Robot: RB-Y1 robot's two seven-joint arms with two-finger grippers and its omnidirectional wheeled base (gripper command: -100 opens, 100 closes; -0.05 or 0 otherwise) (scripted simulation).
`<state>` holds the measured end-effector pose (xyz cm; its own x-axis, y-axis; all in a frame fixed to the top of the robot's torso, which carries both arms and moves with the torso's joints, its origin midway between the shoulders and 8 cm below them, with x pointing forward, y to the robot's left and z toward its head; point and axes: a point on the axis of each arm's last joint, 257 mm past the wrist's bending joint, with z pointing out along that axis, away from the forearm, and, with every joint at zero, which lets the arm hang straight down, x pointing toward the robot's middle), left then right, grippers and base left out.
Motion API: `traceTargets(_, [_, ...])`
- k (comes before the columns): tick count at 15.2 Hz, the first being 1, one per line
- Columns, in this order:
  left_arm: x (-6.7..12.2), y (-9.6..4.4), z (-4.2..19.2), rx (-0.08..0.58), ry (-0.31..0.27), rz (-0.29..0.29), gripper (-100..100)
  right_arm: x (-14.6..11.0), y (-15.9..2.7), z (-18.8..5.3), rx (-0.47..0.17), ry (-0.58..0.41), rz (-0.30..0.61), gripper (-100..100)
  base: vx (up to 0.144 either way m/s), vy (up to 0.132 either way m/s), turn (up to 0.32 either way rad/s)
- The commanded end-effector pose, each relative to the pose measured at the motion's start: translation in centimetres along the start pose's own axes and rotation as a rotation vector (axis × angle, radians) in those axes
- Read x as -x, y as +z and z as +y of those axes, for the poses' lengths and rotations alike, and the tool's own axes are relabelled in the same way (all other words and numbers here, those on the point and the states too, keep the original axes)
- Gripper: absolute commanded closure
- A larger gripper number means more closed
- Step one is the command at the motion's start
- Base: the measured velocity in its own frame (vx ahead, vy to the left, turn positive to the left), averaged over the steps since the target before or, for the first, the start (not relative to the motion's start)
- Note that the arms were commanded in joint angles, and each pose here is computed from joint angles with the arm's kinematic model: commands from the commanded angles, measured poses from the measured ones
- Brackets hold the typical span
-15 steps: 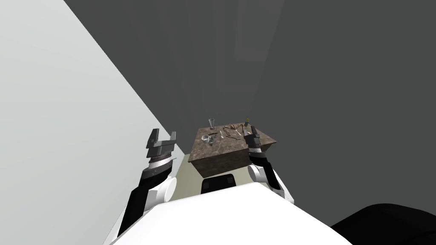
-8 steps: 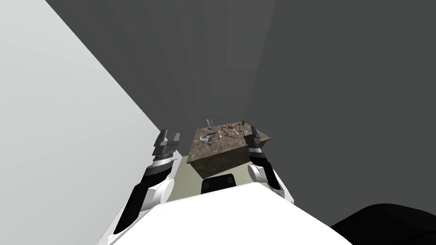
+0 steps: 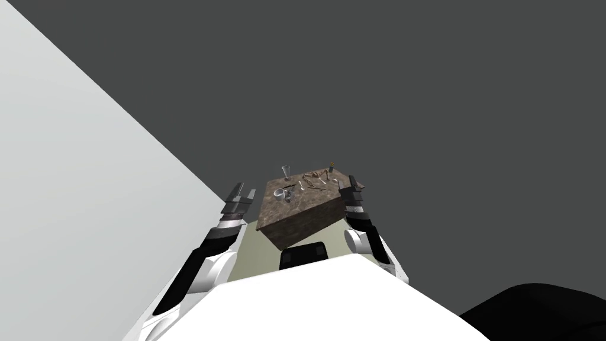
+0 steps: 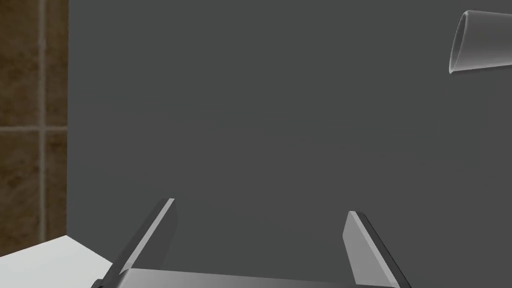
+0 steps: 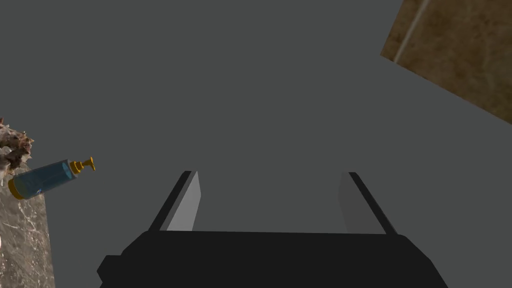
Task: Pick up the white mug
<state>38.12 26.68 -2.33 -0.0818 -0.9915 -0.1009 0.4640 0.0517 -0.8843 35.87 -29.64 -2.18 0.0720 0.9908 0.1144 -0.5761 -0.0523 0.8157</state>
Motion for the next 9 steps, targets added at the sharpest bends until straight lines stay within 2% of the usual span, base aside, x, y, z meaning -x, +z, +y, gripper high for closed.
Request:
traceTargets(1, [0.1,-0.1,2.4,0.071,-0.013,0.024,-100,0.0,0.0,0.0,0.000,0.000,0.000,0,-0.029,0.034,-0.235])
traceTargets(3, [-0.1,-0.1,2.4,0.076,0.002,0.044,-100,0.0,0.0,0.0,0.000,0.000,0.000,0,-0.031,0.029,-0.147])
traceTargets(4, [0.1,-0.3,4.1,0.130,-0.008,0.060,-100,0.0,0.0,0.0,0.000,0.000,0.000,0,-0.030,0.016,-0.231])
traceTargets(5, [0.0,-0.3,4.1,0.134,0.002,0.071,-100,0.0,0.0,0.0,0.000,0.000,0.000,0,-0.030,0.022,-0.212])
traceTargets(6, [0.3,-0.6,5.8,0.188,-0.014,0.078,-100,0.0,0.0,0.0,0.000,0.000,0.000,0,-0.033,0.029,-0.240])
traceTargets(8, [0.2,-0.6,5.9,0.194,0.003,0.098,-100,0.0,0.0,0.0,0.000,0.000,0.000,0,-0.033,0.031,-0.166])
traceTargets(9, [0.6,-1.0,7.6,0.251,-0.012,0.103,-100,0.0,0.0,0.0,0.000,0.000,0.000,0,-0.032,0.032,-0.175])
